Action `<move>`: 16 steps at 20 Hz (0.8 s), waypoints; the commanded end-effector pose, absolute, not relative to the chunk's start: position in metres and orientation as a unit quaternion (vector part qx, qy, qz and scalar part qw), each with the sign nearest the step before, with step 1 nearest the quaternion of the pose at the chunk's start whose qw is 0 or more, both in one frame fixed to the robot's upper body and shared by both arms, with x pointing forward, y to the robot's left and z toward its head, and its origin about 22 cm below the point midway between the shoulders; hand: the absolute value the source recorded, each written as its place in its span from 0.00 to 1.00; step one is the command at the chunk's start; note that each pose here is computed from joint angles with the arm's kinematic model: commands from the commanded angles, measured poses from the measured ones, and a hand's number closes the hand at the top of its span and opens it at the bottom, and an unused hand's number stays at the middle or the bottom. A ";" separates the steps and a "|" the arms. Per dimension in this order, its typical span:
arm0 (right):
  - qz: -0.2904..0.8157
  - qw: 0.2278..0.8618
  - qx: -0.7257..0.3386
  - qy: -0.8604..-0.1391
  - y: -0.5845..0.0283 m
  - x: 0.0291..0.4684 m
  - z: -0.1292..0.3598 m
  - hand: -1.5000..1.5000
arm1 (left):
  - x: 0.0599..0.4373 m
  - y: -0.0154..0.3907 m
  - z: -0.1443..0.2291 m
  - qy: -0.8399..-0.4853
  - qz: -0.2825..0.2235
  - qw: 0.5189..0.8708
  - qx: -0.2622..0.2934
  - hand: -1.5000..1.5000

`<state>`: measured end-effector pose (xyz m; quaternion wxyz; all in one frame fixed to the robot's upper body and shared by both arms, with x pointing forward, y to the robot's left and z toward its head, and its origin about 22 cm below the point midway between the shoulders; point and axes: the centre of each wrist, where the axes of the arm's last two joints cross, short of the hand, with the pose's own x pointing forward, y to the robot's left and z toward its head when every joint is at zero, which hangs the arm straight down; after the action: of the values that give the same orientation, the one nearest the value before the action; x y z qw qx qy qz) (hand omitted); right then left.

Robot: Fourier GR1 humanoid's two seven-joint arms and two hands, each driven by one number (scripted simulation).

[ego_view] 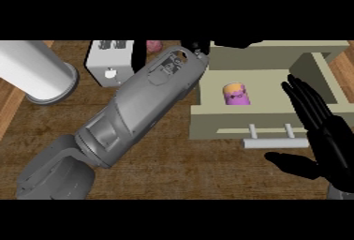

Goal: Pick up the can, place it into the drawer and close the drawer

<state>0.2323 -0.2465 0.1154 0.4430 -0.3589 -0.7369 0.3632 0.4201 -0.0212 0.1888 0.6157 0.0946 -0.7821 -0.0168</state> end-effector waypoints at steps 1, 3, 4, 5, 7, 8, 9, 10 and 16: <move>0.411 0.443 -0.396 -0.691 -0.238 0.248 0.092 0.00 | 0.419 -0.022 0.197 -0.781 -0.015 0.618 0.090 0.00; 0.412 0.442 -0.412 -0.682 -0.240 0.256 0.072 0.00 | 0.427 -0.002 0.199 -0.777 -0.014 0.622 0.098 0.00; 0.410 0.434 -0.411 -0.689 -0.220 0.259 0.078 0.00 | 0.427 0.001 0.201 -0.779 -0.016 0.619 0.104 0.00; 0.396 0.443 -0.415 -0.689 -0.238 0.262 0.065 0.00 | 0.429 0.011 0.194 -0.781 -0.014 0.616 0.102 0.00; 0.371 0.452 -0.418 -0.695 -0.228 0.270 0.040 0.00 | 0.421 0.006 0.193 -0.775 -0.018 0.624 0.100 0.00; 0.366 0.450 -0.418 -0.699 -0.226 0.276 0.042 0.00 | 0.427 0.016 0.212 -0.774 -0.009 0.626 0.096 0.00; 0.361 0.454 -0.423 -0.697 -0.235 0.286 0.047 0.00 | 0.422 0.019 0.214 -0.773 -0.017 0.626 0.098 0.00; 0.375 0.458 -0.426 -0.684 -0.222 0.288 0.020 0.00 | 0.415 0.002 0.219 -0.775 -0.023 0.625 0.095 0.00; 0.378 0.458 -0.447 -0.669 -0.233 0.320 0.011 0.00 | 0.422 0.056 0.221 -0.774 -0.020 0.625 0.101 0.00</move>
<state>0.3063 -0.2333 0.0377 0.4285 -0.4468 -0.6917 0.3719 0.4236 0.0349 0.2162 0.6225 0.1040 -0.7755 -0.0148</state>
